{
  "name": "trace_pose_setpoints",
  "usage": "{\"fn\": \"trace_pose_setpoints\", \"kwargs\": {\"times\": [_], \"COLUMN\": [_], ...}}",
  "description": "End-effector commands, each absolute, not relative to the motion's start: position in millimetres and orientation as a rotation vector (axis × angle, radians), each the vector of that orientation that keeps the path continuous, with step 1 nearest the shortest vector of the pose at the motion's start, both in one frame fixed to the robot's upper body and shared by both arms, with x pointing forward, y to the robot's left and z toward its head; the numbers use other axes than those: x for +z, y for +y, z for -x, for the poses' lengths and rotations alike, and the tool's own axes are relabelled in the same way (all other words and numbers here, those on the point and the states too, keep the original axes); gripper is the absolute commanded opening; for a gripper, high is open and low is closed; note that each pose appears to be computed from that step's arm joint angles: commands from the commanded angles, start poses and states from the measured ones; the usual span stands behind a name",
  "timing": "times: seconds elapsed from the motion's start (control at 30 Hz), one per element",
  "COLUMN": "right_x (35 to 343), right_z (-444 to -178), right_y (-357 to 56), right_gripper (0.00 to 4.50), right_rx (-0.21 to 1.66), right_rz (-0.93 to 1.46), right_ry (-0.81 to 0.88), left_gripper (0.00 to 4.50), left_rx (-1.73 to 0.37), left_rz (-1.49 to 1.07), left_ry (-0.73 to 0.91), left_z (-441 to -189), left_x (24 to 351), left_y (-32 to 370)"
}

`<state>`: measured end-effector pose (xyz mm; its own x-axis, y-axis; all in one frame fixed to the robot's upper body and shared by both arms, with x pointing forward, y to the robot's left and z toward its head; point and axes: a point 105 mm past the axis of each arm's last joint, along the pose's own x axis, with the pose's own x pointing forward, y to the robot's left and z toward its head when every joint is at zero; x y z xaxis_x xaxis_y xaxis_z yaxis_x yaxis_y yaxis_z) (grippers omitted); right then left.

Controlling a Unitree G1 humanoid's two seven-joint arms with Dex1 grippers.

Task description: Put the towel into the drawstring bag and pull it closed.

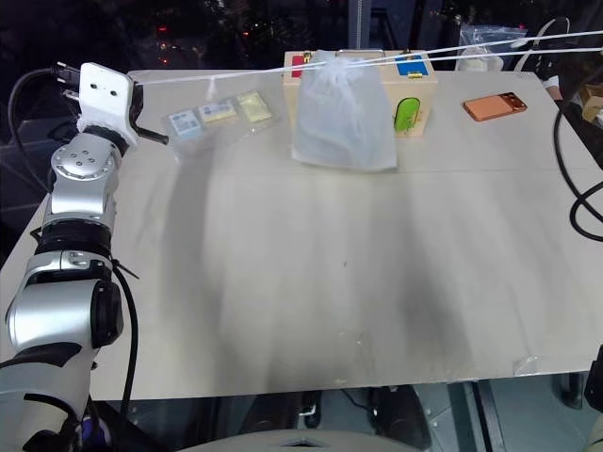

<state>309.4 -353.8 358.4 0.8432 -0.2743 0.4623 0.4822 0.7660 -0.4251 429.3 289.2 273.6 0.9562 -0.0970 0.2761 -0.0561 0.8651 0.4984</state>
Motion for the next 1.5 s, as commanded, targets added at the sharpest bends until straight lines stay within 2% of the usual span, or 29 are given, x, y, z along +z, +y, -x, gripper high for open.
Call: {"fn": "trace_pose_setpoints", "kwargs": {"times": [0.03, 0.13, 0.2, 0.27, 0.37, 0.5, 0.6, 0.63, 0.67, 0.7, 0.77, 0.8, 0.9, 0.93, 1.07, 1.27, 1.5], "right_x": [351.1, 307.9, 269.2, 231.7, 182.9, 154.9, 137.4, 134.7, 133.6, 132.8, 129.4, 126.4, 119.6, 119.0, 129.7, 147.0, 139.4], "right_z": [-306.6, -314.7, -309.0, -302.8, -297.2, -308.1, -308.5, -306.8, -305.8, -303.3, -294.4, -288.6, -273.7, -270.7, -250.2, -219.3, -187.4], "right_y": [-323.5, -243.9, -187.2, -152.9, -130.8, -130.2, -143.7, -147.0, -148.7, -149.0, -149.7, -150.1, -154.9, -156.1, -174.8, -205.1, -233.1], "right_gripper": [0.0, 0.0, 0.0, 0.0, 0.0, 0.0, 0.99, 1.45, 1.57, 2.18, 2.75, 3.2, 4.5, 4.5, 4.5, 4.5, 4.5], "right_rx": [-0.13, 0.293, 0.553, 0.687, 0.752, 0.671, 0.602, 0.585, 0.575, 0.574, 0.578, 0.583, 0.586, 0.589, 0.556, 0.507, 0.501], "right_rz": [0.419, 0.362, 0.318, 0.263, 0.306, 0.325, 0.344, 0.346, 0.349, 0.346, 0.33, 0.33, 0.325, 0.33, 0.354, 0.353, 0.306], "right_ry": [-0.412, -0.324, -0.233, -0.113, 0.026, 0.081, 0.111, 0.115, 0.116, 0.116, 0.129, 0.141, 0.171, 0.175, 0.126, 0.079, 0.168], "left_gripper": [0.05, 0.05, 0.05, 0.05, 0.05, 0.05, 0.0, 0.0, 0.0, 0.0, 0.55, 0.85, 2.33, 2.87, 4.47, 4.47, 4.47], "left_rx": [-0.404, -0.633, -0.708, -0.789, -0.845, -0.844, -0.845, -0.852, -0.857, -0.878, -0.901, -0.907, -0.921, -0.92, -0.918, -0.831, -0.727], "left_rz": [-0.423, -0.41, -0.389, -0.405, -0.425, -0.385, -0.39, -0.388, -0.387, -0.359, -0.311, -0.3, -0.261, -0.25, -0.177, -0.152, -0.148], "left_ry": [-0.304, -0.237, -0.197, -0.143, -0.079, 0.02, 0.073, 0.09, 0.102, 0.122, 0.14, 0.155, 0.189, 0.193, 0.208, 0.2, 0.145], "left_z": [-415.5, -400.0, -394.0, -386.7, -380.0, -378.3, -374.5, -372.9, -371.8, -368.4, -361.2, -356.7, -342.9, -340.6, -320.2, -293.2, -273.7], "left_x": [256.0, 226.4, 207.9, 185.3, 160.8, 136.2, 123.1, 121.4, 120.6, 120.1, 121.5, 120.1, 119.7, 120.9, 126.9, 131.0, 140.0], "left_y": [225.8, 178.2, 153.4, 135.3, 127.1, 135.7, 146.6, 150.3, 152.5, 153.7, 157.8, 161.2, 169.6, 170.8, 185.4, 206.2, 215.3]}}
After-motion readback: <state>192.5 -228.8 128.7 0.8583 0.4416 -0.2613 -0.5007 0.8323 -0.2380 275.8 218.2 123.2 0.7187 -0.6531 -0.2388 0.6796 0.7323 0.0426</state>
